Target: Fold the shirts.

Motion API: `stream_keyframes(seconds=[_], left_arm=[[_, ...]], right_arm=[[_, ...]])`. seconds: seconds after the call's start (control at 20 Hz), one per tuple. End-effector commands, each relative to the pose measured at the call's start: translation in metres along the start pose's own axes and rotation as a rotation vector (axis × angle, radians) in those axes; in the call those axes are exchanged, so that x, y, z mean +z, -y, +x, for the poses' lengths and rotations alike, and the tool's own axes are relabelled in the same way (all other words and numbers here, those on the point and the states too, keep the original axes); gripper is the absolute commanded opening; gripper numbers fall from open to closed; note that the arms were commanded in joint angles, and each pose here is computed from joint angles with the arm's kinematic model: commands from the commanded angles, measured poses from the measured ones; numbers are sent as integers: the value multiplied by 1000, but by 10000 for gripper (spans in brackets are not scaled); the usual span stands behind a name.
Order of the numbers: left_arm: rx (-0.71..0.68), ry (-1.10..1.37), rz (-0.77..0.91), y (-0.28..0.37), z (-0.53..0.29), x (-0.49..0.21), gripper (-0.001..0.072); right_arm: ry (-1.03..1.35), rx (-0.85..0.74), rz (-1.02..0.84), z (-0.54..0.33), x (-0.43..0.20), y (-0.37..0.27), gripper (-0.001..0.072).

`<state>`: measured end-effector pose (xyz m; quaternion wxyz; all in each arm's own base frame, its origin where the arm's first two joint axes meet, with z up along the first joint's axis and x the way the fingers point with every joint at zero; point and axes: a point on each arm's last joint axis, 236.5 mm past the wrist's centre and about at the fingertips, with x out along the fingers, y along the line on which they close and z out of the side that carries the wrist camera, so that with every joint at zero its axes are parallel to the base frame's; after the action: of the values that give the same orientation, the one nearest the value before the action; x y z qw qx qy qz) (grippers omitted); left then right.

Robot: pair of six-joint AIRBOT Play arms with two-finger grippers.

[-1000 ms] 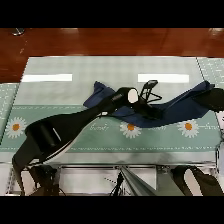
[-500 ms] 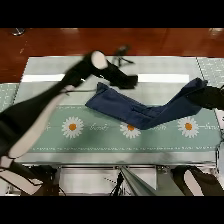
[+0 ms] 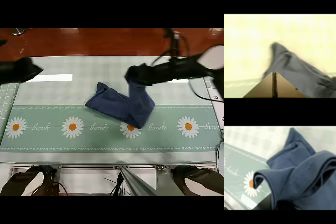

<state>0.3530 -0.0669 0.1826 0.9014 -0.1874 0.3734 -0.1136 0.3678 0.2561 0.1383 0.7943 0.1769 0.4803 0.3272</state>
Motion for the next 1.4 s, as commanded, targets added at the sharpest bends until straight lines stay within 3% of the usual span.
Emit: stream_keyframes(seconds=[0.0,0.4,0.45,0.5,0.55,0.8,1.0,1.2,1.35], left_arm=[[78,121,-59,-30,-46,-38,19],[81,73,-93,-41,-34,-81,19],[81,79,-93,-41,-34,-80,19],[82,86,-94,-42,-34,-78,19],[83,95,-95,-42,-33,-75,19],[86,111,-98,-44,-32,-70,19],[87,107,-99,-45,-31,-70,19],[87,107,-100,-45,-30,-70,19],[87,110,-100,-45,-30,-70,19]], right_arm=[[-86,43,-38,92,7,-21,29],[-244,112,54,184,-18,-15,35],[-254,125,69,187,-21,-17,255],[-262,131,64,186,-22,-18,580],[-269,136,36,182,-23,-20,633],[-273,23,32,79,7,32,632],[-196,-330,51,-62,8,124,632],[59,-506,367,-108,-71,192,620],[169,-450,600,-66,-144,208,620]])
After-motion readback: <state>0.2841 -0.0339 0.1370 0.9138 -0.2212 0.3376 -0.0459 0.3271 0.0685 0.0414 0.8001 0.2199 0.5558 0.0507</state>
